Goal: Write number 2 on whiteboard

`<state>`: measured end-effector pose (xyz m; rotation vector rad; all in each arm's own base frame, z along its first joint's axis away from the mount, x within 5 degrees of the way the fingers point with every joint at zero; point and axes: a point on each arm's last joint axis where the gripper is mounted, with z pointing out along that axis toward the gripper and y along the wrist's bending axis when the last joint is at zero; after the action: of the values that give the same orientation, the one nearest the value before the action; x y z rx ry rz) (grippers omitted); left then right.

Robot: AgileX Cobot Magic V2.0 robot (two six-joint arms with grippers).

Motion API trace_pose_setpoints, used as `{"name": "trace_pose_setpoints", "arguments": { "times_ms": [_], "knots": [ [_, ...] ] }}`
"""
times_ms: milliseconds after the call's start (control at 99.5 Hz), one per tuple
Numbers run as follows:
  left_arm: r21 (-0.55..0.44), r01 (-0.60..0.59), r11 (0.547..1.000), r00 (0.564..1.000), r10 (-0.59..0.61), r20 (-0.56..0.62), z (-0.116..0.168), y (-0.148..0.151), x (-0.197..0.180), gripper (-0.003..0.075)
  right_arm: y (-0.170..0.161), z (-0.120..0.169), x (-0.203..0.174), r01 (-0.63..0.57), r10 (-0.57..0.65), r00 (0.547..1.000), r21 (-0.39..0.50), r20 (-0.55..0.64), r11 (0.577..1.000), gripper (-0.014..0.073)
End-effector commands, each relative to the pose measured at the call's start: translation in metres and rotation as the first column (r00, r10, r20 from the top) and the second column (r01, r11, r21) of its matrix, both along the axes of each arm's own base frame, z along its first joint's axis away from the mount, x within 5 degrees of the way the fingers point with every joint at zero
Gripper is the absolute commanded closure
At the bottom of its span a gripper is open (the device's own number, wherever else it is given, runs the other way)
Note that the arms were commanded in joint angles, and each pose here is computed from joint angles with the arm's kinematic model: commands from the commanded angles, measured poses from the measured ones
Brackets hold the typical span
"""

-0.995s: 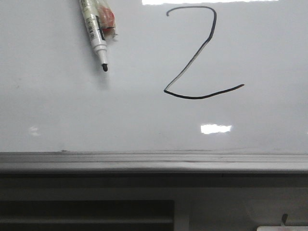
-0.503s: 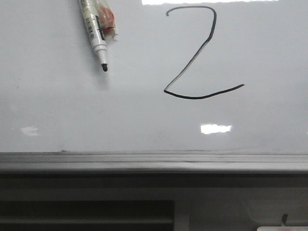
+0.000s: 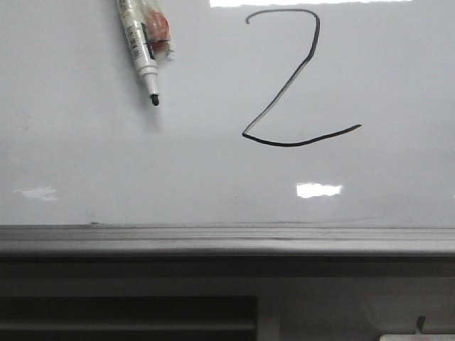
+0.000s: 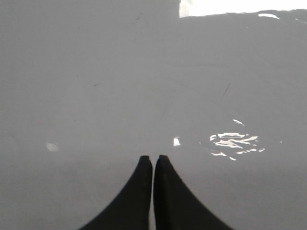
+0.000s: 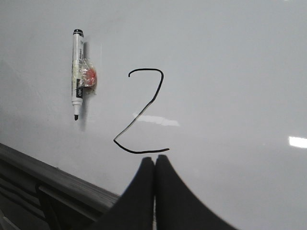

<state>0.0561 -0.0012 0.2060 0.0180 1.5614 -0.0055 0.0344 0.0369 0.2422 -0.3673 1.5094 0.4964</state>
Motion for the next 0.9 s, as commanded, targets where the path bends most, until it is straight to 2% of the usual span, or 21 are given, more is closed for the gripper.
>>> {"name": "trace_pose_setpoints", "arguments": {
  "times_ms": [0,593,653,714,895],
  "knots": [
    [-0.021,-0.004,1.000,0.996,0.006,0.086,0.003,0.001,-0.002,0.0740,-0.004,0.012,-0.001,0.038,-0.041,0.998,0.043,0.049,0.998,0.0663],
    [-0.021,-0.004,1.000,0.996,0.006,0.086,0.003,0.001,-0.002,0.0740,-0.005,0.013,-0.001,0.054,-0.056,0.997,0.050,0.057,0.997,0.0663],
    [-0.021,-0.004,1.000,0.996,0.006,0.086,0.003,0.001,-0.002,0.0740,-0.010,0.013,0.002,0.111,-0.115,0.990,0.051,0.084,0.992,0.0663],
    [-0.021,-0.004,1.000,0.996,0.006,0.086,0.003,0.001,-0.002,0.0740,-0.015,0.012,0.005,0.183,-0.183,0.976,0.011,0.122,0.983,0.0663],
    [-0.021,-0.004,1.000,0.996,0.006,0.086,0.003,0.001,-0.002,0.0740,-0.027,0.006,0.011,0.374,-0.358,0.916,-0.060,0.182,0.926,0.0663]
  ]
}}
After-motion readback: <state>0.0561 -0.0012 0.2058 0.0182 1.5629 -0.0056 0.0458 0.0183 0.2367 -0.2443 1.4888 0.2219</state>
